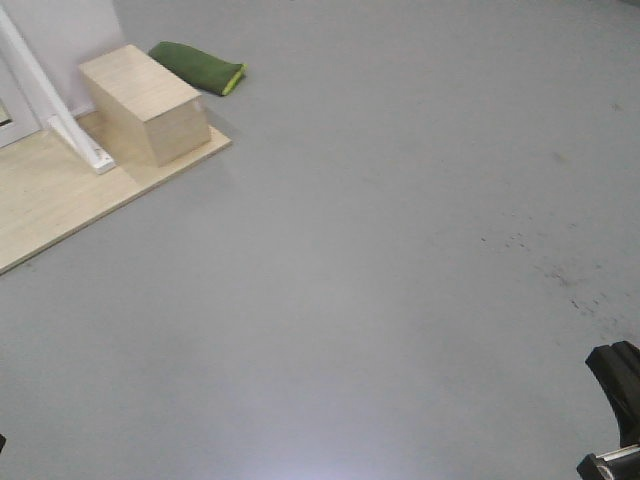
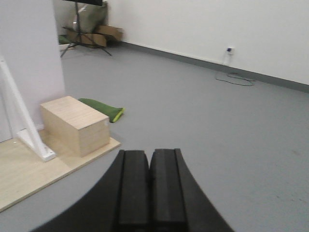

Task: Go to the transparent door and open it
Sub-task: 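Drive up to the white-framed glass door beside the wooden box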

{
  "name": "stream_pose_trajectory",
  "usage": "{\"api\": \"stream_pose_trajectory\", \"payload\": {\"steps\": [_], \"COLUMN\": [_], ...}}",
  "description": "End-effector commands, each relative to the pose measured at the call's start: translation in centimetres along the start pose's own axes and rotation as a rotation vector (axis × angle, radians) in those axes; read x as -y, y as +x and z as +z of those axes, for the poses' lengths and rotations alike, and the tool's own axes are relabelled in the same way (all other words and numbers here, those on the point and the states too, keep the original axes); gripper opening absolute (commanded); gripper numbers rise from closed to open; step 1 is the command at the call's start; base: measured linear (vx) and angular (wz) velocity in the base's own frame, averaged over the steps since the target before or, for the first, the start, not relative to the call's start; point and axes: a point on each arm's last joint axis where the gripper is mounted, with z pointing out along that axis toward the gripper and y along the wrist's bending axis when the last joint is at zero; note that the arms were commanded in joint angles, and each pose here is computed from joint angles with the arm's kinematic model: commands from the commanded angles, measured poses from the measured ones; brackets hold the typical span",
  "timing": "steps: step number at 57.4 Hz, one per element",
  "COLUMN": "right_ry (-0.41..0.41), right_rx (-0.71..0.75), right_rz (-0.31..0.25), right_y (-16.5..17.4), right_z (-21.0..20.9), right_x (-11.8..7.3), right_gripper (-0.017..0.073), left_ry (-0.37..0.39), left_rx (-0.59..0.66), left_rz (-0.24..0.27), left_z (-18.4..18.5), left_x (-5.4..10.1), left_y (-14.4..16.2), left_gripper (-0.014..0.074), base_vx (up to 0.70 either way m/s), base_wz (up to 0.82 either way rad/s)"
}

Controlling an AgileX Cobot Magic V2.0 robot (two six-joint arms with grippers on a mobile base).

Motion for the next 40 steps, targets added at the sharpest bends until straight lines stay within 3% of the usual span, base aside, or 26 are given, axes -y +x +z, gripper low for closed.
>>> {"api": "stream_pose_trajectory", "payload": {"steps": [1, 40], "right_ry": [-0.001, -0.001], "right_rx": [0.082, 0.086], "right_rz": [-0.012, -0.012], "right_y": [-0.36, -0.40], "right_z": [-0.02, -0.03], "right_x": [0.01, 0.00], "right_gripper": [-0.0007, -0.0007], "left_ry": [-0.013, -0.013], "left_rx": [0.066, 0.066], "left_rz": [-0.018, -0.018], "left_z": [0.07, 0.07], "left_x": [-0.20, -0.20], "left_y": [0.19, 0.19], "left_gripper": [0.0004, 0.0004], "base_vx": [0.47, 0.46], "base_wz": [0.76, 0.73]}}
